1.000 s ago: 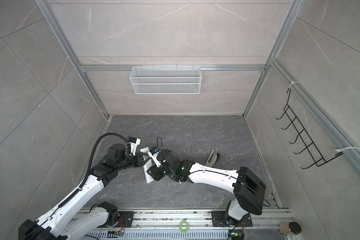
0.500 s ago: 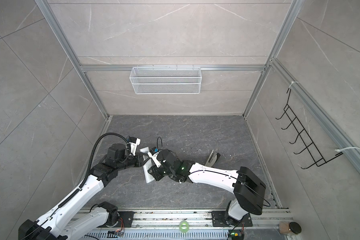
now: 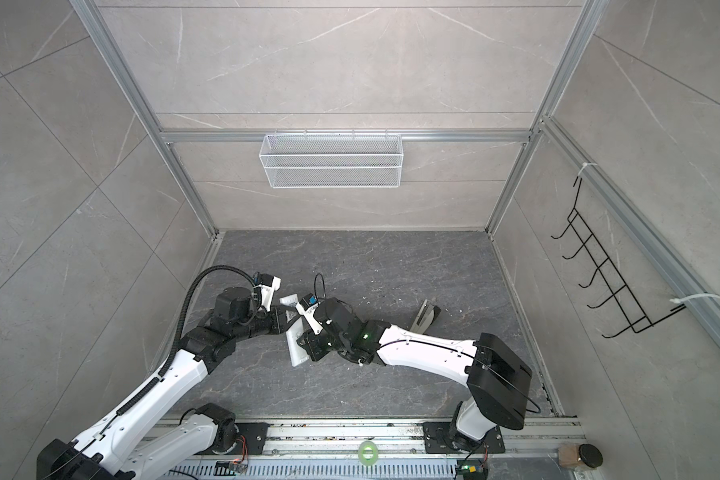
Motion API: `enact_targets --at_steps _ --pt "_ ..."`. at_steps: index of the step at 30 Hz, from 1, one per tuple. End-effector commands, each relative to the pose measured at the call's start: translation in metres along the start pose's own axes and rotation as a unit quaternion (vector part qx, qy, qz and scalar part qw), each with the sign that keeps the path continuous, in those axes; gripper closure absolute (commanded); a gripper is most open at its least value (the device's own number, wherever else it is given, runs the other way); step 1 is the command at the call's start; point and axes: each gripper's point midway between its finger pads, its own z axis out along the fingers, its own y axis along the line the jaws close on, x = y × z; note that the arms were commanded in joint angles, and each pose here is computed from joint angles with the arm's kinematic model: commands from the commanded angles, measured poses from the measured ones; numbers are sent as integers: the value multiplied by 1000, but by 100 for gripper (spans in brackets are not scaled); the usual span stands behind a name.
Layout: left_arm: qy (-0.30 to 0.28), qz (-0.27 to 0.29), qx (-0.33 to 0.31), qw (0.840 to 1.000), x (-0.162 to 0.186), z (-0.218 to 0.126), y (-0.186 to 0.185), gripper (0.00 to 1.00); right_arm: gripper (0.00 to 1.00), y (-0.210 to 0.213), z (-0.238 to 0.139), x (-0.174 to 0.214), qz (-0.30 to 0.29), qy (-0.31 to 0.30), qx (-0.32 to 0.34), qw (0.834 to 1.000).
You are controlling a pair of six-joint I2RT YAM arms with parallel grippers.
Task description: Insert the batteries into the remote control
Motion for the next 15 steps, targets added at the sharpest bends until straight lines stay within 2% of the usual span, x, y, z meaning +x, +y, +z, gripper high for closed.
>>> enact_targets --at_steps 1,15 --pt "-19 17 26 999 -10 -4 -13 100 76 21 -14 -16 -26 -29 -32 999" --pt "-18 15 23 999 -8 -5 -12 100 75 49 -28 -16 -60 -36 -74 995"
